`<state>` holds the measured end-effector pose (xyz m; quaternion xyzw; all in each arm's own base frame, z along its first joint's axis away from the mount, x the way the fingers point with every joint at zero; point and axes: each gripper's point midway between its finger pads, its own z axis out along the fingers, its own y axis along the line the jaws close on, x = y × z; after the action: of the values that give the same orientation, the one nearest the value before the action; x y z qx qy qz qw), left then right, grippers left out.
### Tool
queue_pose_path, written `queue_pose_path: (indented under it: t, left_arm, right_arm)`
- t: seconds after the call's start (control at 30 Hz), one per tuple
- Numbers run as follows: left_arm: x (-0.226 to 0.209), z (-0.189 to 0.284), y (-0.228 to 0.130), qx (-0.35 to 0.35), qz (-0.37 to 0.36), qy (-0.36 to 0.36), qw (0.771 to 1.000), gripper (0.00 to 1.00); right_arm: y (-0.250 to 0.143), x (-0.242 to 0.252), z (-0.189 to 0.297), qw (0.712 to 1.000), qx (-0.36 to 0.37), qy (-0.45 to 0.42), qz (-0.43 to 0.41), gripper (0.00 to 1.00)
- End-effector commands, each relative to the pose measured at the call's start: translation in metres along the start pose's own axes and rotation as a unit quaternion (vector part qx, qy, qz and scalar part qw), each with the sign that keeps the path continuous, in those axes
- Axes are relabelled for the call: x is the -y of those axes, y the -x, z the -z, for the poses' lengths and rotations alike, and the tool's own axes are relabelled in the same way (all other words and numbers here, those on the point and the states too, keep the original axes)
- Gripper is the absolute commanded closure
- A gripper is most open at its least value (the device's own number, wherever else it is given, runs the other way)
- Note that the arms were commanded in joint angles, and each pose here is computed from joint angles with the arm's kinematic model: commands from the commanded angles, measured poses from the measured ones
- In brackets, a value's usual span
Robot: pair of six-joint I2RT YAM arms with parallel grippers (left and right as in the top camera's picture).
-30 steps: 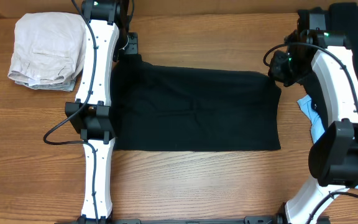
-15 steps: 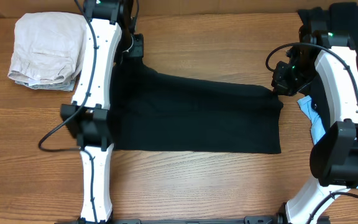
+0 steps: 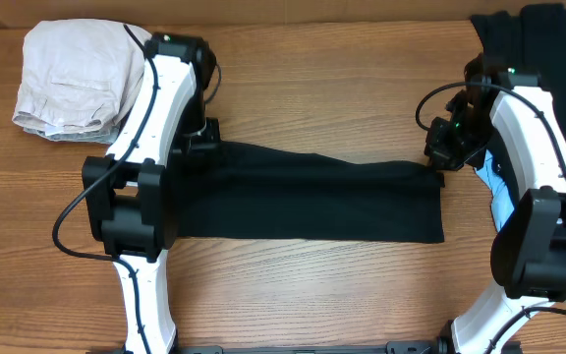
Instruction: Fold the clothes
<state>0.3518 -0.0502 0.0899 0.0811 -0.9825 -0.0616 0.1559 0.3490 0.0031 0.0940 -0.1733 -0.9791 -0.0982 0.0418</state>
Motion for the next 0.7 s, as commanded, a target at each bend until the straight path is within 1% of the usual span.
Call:
queue_pose_path:
  t: [0.0, 0.07, 0.23, 0.27, 0.3, 0.33, 0.37, 0.4, 0.43, 0.47, 0.5, 0.6, 0.67]
  left_arm:
    - [-0.003, -0.020, -0.020, -0.041, -0.005, 0.038, 0.998, 0.96]
    - [-0.004, -0.025, -0.026, -0.053, -0.013, 0.054, 0.997, 0.96]
    - [0.000, -0.025, -0.029, -0.052, -0.023, 0.059, 0.997, 0.95]
    - [0.000, -0.024, -0.029, -0.052, -0.027, 0.058, 0.997, 0.85]
    - [0.000, -0.024, -0.029, -0.051, -0.032, 0.057, 0.997, 0.73]
    - [0.000, -0.023, -0.030, -0.049, -0.034, 0.056, 0.997, 0.54]
    - [0.000, -0.022, -0.030, -0.048, -0.034, 0.056, 0.997, 0.47]
    - [-0.001, -0.019, -0.030, -0.044, -0.039, 0.054, 0.997, 0.37]
    - [0.000, -0.016, -0.028, -0.037, -0.047, 0.051, 0.997, 0.30]
    - [0.004, -0.009, -0.025, -0.027, -0.060, 0.038, 0.997, 0.25]
    - [0.008, -0.003, -0.024, -0.019, -0.066, 0.023, 0.997, 0.22]
    - [0.023, 0.028, -0.018, 0.029, -0.088, -0.030, 0.995, 0.19]
    - [0.026, 0.053, -0.011, 0.074, -0.090, -0.044, 0.992, 0.14]
  right_arm:
    - [0.002, 0.006, 0.006, 1.000, 0.018, -0.004, -0.005, 0.96]
    - [0.005, 0.009, 0.007, 1.000, 0.022, -0.003, -0.010, 0.96]
    - [0.006, 0.018, 0.009, 0.999, 0.021, -0.002, -0.024, 0.96]
    - [0.006, 0.019, 0.009, 0.999, 0.021, -0.002, -0.025, 0.96]
    - [0.006, 0.020, 0.009, 0.999, 0.022, -0.002, -0.026, 0.96]
    - [0.006, 0.020, 0.009, 0.999, 0.022, -0.002, -0.025, 0.96]
    - [0.007, 0.020, 0.009, 0.999, 0.022, -0.002, -0.024, 0.96]
    - [0.007, 0.020, 0.009, 0.999, 0.023, -0.002, -0.024, 0.96]
    - [0.008, 0.020, 0.009, 0.999, 0.025, -0.001, -0.024, 0.96]
    - [0.010, 0.019, 0.010, 0.999, 0.029, 0.000, -0.023, 0.96]
    - [0.011, 0.019, 0.010, 0.999, 0.031, 0.000, -0.023, 0.96]
    - [0.015, 0.018, 0.010, 0.999, 0.039, 0.003, -0.021, 0.95]
    - [0.017, 0.018, 0.010, 0.999, 0.043, 0.003, -0.021, 0.95]
